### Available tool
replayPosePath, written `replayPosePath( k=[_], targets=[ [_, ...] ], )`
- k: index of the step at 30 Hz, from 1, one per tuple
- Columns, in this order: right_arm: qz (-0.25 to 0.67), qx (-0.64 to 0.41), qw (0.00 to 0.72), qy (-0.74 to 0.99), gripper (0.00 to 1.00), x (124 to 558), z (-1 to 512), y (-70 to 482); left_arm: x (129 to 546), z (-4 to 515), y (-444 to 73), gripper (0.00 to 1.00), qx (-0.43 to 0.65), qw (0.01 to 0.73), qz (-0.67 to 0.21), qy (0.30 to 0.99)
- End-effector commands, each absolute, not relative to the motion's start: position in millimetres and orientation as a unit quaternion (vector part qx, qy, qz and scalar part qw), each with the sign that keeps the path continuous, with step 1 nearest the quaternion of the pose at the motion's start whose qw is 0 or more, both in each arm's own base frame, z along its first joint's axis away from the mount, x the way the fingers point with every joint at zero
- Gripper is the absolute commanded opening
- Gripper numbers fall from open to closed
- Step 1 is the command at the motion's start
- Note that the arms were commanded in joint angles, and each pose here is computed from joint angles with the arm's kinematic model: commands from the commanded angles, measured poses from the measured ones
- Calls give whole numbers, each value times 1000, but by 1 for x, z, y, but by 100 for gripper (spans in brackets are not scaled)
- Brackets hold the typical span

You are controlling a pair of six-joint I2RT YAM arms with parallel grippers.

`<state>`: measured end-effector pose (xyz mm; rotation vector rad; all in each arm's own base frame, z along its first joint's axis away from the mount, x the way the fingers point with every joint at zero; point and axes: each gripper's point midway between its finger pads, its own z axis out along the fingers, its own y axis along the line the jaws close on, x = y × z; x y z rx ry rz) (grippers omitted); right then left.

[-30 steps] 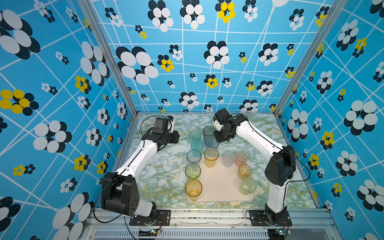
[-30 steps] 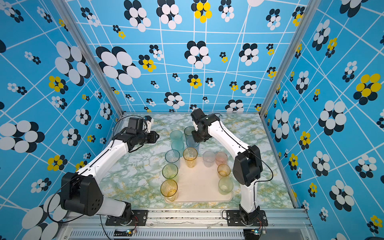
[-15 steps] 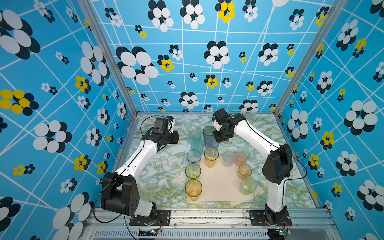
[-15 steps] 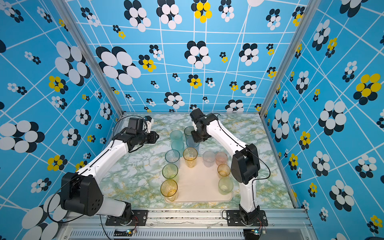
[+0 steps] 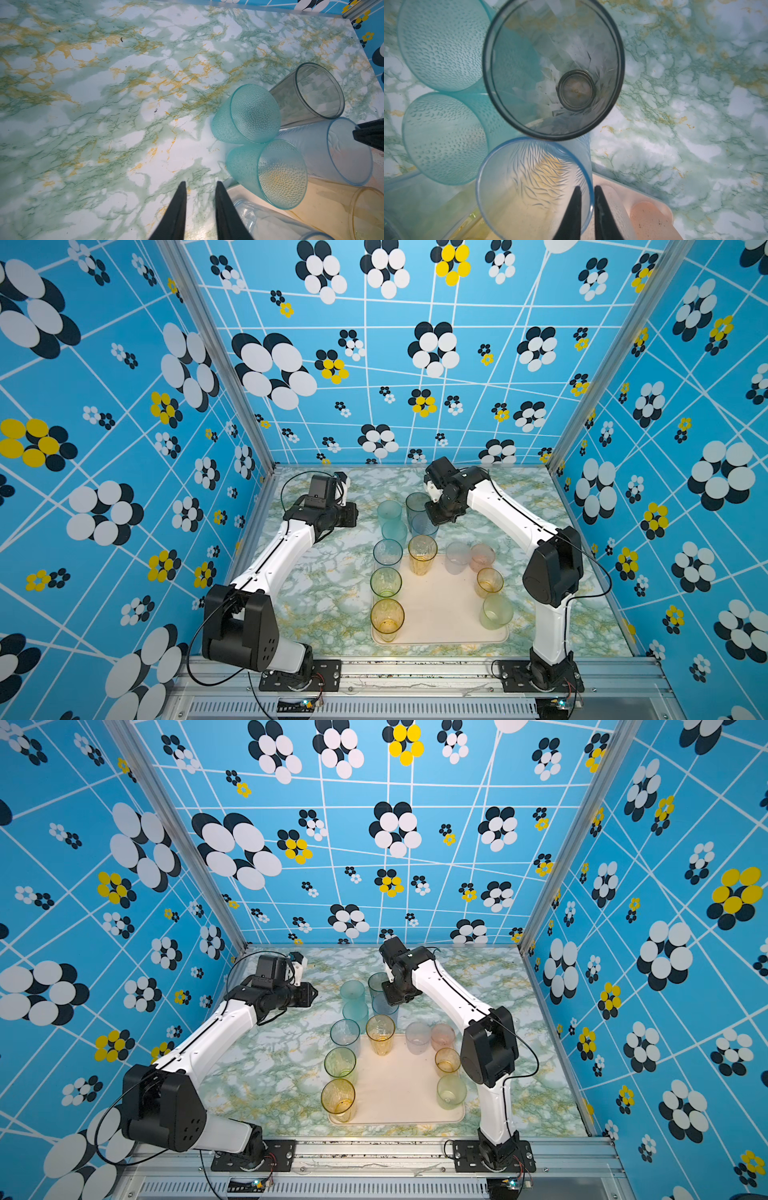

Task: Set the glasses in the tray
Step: 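Lower and close the right gripper on the light-blue cup rim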

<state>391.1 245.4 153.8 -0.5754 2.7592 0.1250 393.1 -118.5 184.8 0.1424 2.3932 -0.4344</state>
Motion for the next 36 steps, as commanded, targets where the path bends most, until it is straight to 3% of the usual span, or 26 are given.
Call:
replayPosePath(
  k=[1, 10, 19, 36],
  targets=[
    [35, -203, 143, 968, 14, 392, 147, 241, 390, 188, -112, 27, 59, 352, -158, 921],
    [34, -203, 143, 968, 14, 392, 146, 242, 391, 190, -113, 27, 59, 352, -158, 921],
    [22, -200, 149, 968, 2, 393, 149, 237, 391, 190, -112, 27, 60, 352, -156, 921],
    [-1, -170, 164, 972, 0, 395, 158, 214, 390, 188, -112, 27, 59, 349, -156, 922]
  ],
)
